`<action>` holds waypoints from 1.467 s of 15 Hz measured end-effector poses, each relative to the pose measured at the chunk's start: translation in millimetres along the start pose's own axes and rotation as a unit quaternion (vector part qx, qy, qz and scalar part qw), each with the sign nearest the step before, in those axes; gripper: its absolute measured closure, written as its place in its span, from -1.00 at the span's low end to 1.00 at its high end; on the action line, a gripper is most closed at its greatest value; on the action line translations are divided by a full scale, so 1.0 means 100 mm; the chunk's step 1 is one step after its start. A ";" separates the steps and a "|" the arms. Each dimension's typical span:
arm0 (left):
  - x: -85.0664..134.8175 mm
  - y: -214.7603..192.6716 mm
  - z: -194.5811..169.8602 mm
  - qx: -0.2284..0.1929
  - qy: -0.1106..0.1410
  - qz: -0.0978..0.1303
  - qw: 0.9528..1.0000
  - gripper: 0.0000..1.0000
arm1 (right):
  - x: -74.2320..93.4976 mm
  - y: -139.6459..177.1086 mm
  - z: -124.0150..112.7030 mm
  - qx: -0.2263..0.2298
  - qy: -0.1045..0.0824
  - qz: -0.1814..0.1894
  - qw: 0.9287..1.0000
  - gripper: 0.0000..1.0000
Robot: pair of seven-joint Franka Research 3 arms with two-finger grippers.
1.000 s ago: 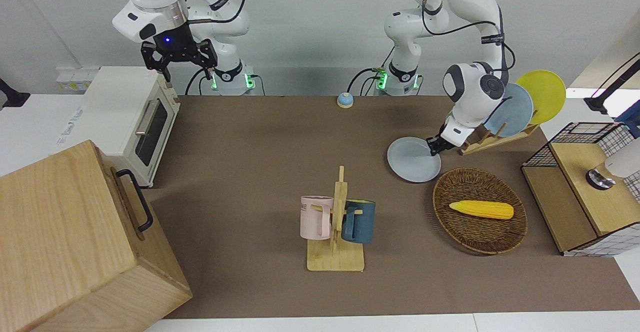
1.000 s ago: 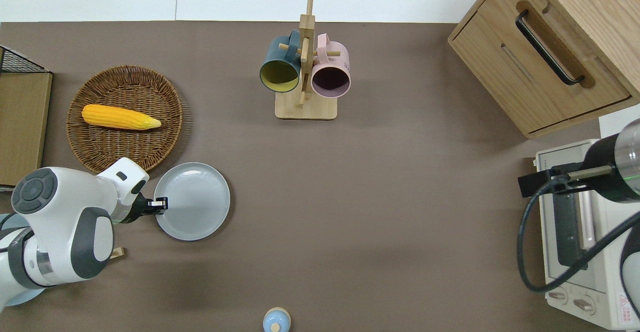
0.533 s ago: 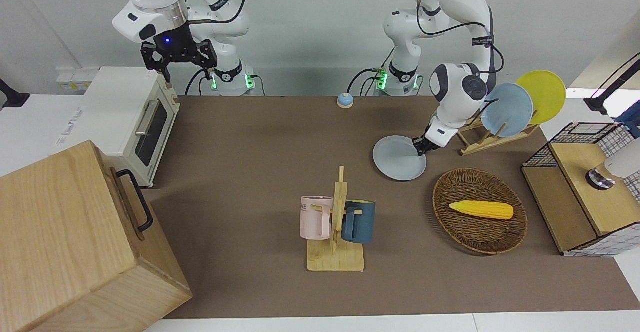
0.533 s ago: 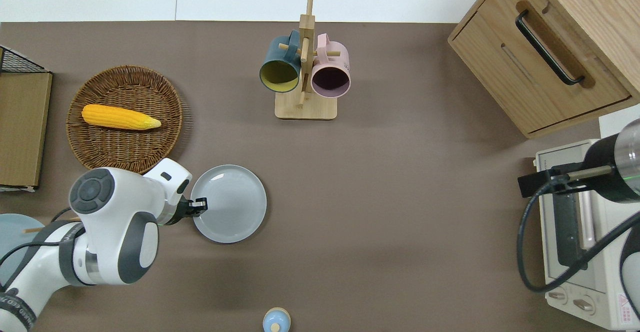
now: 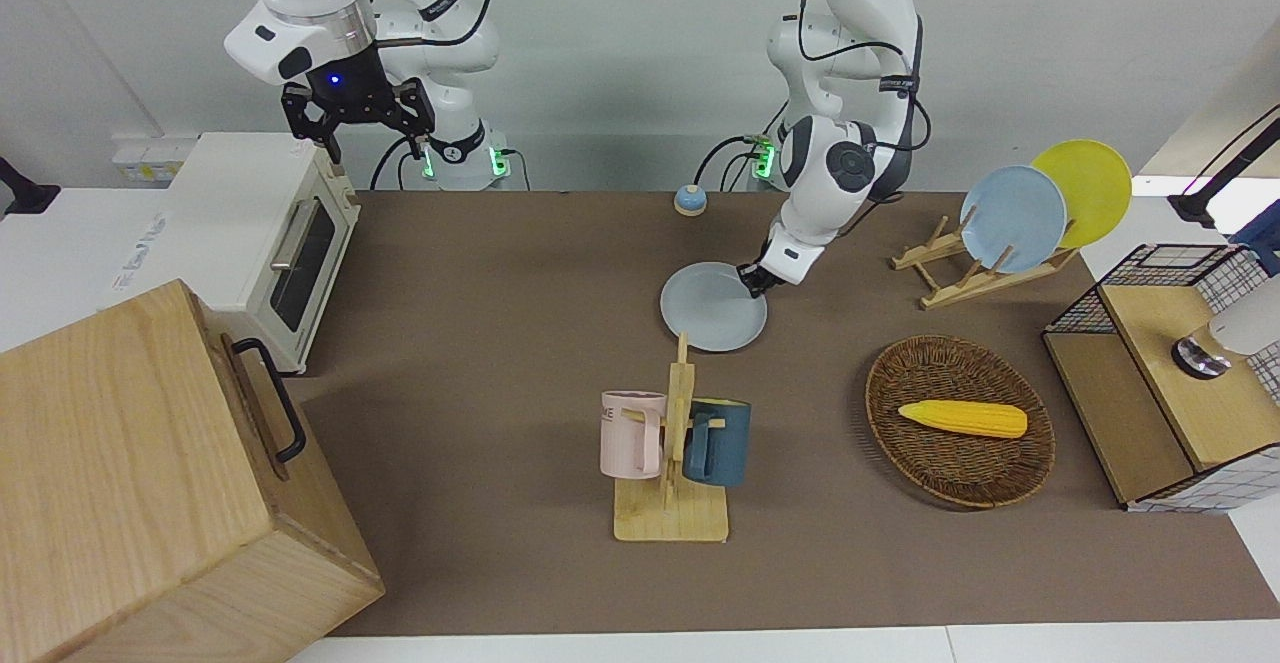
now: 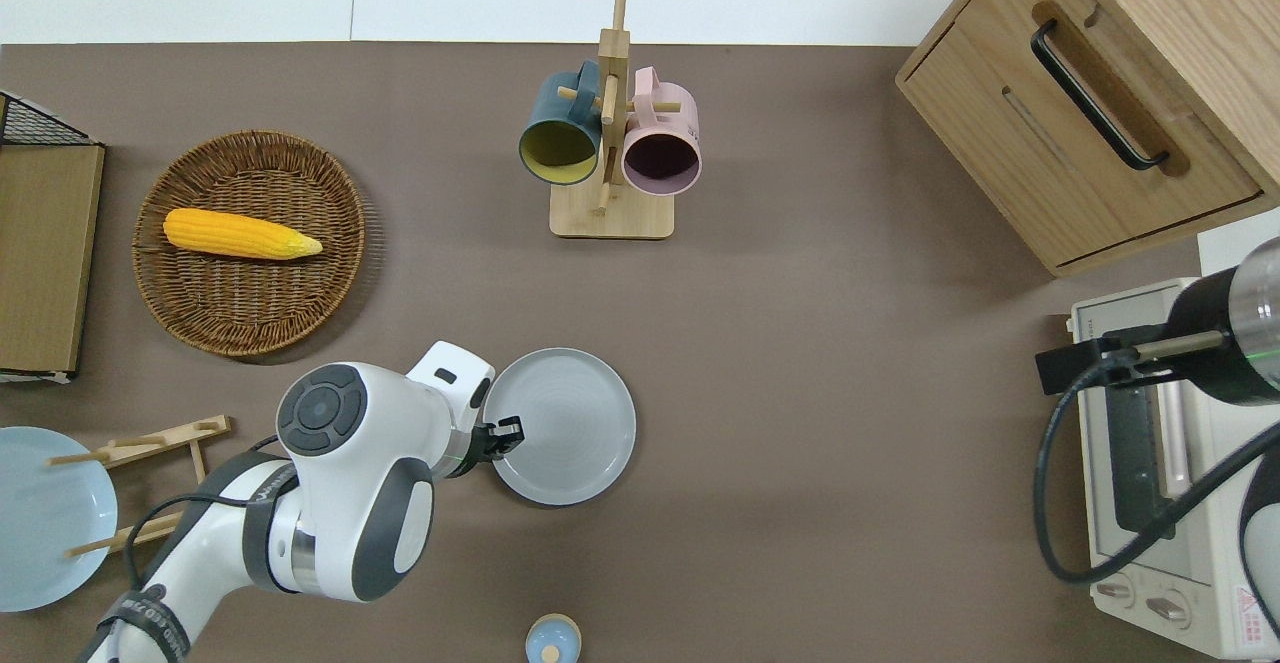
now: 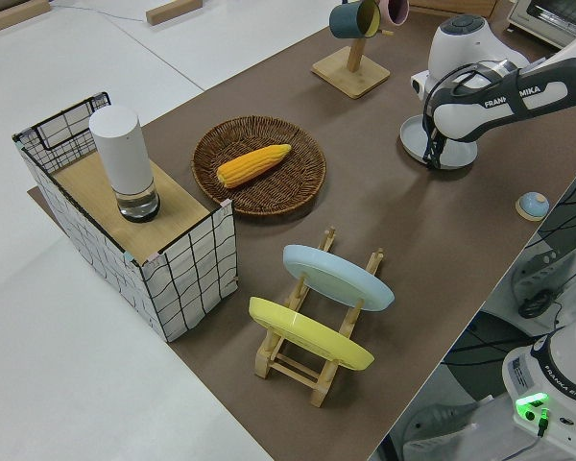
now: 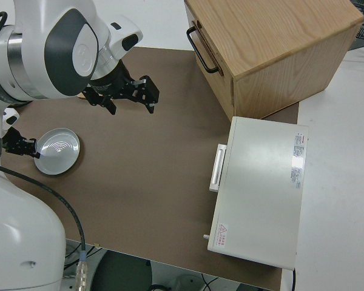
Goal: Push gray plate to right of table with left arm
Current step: 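Push the gray plate with the left gripper away from the basket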
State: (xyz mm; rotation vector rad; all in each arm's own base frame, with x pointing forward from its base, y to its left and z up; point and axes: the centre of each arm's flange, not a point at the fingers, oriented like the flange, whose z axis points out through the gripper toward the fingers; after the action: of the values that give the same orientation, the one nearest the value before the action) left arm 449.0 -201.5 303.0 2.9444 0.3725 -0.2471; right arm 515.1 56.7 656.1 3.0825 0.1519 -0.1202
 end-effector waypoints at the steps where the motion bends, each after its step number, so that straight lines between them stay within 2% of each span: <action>1: -0.06 0.08 0.02 -0.003 -0.003 -0.001 1.000 0.90 | 0.00 0.00 0.00 0.000 0.000 0.000 1.000 -0.99; 3: -0.19 0.25 0.06 -0.014 -0.007 -0.007 1.000 0.90 | 0.00 0.00 0.00 0.000 0.000 0.000 1.000 -0.99; 13: -0.81 1.05 0.35 -0.050 0.027 -0.043 0.997 0.90 | 0.00 0.00 0.00 0.000 0.000 0.000 1.000 -0.99; 16: -0.94 1.20 0.44 -0.060 0.038 -0.052 0.996 0.90 | 0.00 0.00 0.00 0.000 0.000 0.000 1.000 -0.99; 22: -1.16 1.45 0.47 -0.069 0.038 -0.069 0.995 0.91 | 0.00 0.00 0.00 0.000 0.000 0.000 1.000 -0.99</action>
State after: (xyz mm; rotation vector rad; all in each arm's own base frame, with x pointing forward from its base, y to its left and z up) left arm 369.0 -375.7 299.2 2.8003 0.5791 -0.1212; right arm 515.1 56.7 656.1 3.0825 0.1519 -0.1202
